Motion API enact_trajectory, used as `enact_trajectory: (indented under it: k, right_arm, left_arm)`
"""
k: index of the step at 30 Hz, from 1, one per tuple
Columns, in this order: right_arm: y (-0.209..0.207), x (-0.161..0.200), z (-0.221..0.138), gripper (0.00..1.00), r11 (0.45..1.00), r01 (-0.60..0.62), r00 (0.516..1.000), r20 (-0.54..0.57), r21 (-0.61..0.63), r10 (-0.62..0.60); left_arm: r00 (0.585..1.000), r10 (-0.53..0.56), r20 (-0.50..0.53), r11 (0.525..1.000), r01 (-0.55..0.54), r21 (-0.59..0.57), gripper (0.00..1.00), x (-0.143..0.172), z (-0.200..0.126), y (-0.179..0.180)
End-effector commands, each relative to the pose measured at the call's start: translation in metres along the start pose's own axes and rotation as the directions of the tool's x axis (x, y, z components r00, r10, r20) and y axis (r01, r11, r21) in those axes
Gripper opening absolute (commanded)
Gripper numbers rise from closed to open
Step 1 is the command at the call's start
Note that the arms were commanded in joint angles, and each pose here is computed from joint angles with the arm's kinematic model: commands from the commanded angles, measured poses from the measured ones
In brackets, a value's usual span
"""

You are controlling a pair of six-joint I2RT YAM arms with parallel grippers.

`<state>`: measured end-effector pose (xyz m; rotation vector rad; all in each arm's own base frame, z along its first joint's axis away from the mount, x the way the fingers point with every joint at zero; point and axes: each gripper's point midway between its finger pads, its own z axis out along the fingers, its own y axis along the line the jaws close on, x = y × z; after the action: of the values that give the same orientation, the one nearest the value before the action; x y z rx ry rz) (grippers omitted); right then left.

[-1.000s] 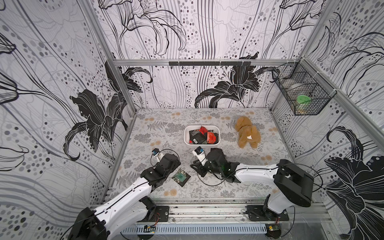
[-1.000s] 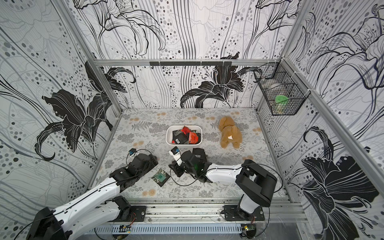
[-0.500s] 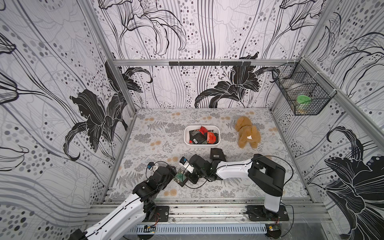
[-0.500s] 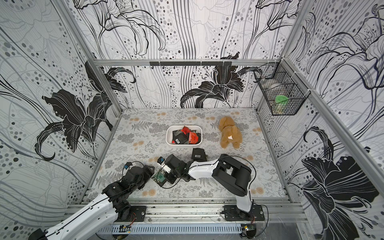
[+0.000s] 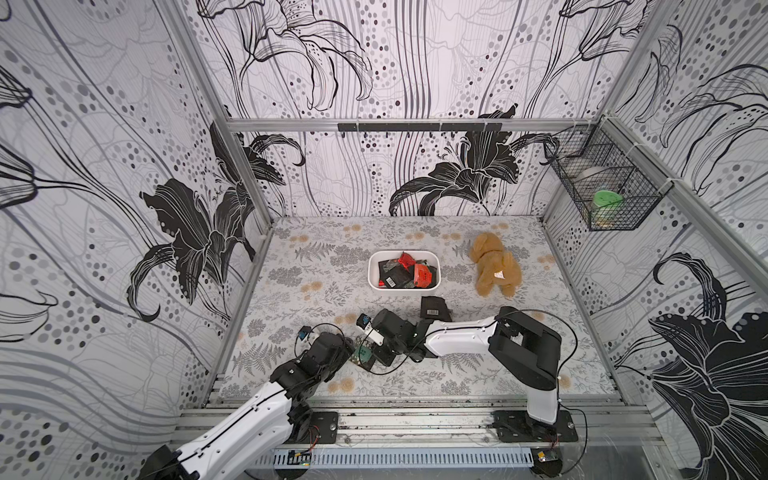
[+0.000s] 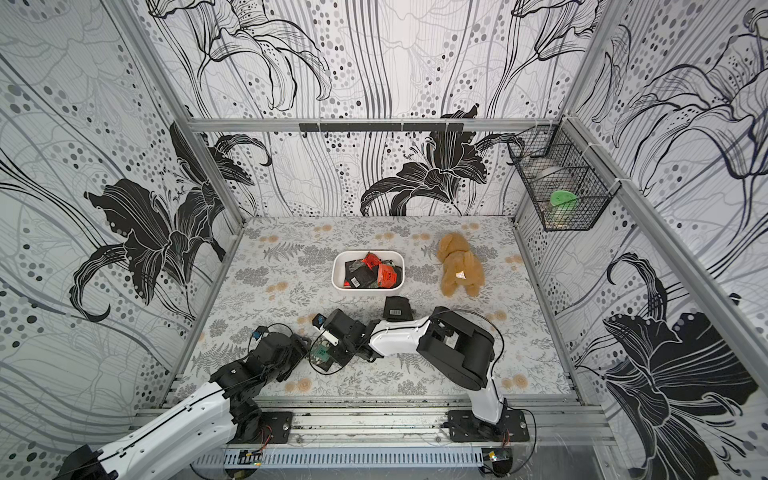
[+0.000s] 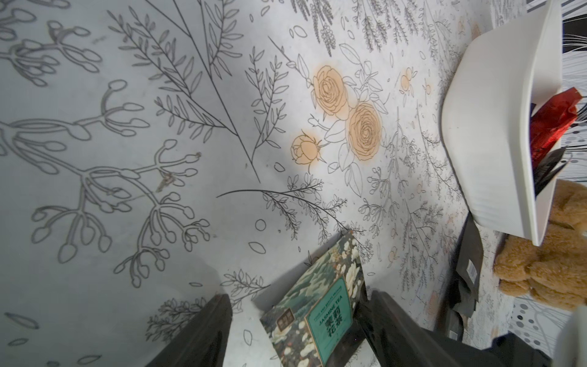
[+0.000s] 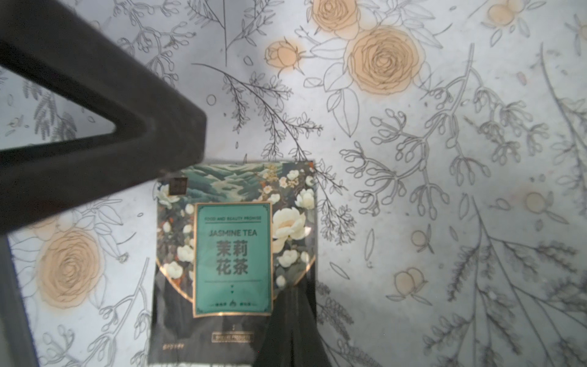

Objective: Put the tea bags into the storage box
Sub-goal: Pick up the tea bag from the center of the board.

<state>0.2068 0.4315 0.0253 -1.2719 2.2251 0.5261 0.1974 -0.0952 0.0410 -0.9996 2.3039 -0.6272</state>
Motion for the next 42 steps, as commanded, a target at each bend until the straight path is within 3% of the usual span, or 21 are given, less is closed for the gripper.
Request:
enact_trajectory:
  k: [1,17,32,42]
  right_arm:
    - [-0.005,0.022,0.01,0.01,0.999,0.019,0.996,-0.088,0.032,-0.016]
    - [-0.006,0.023,0.014,0.0,0.999,0.013,0.995,-0.103,0.041,-0.009]
    - [-0.002,0.022,0.013,0.0,1.0,0.009,0.995,-0.099,0.023,-0.007]
    - [-0.003,0.02,0.011,0.0,1.0,0.007,0.996,-0.087,0.025,-0.004]
  left_arm:
    - [0.999,-0.015,-0.036,0.999,0.016,0.031,0.72,0.007,0.001,0.002]
    - [0.99,0.004,-0.142,0.999,0.001,0.036,0.59,0.031,0.015,0.007]
    - [0.988,-0.033,-0.15,0.994,0.048,0.098,0.49,0.036,0.024,0.0]
    - [0.986,-0.03,-0.166,0.987,0.055,0.148,0.3,0.039,0.025,-0.016]
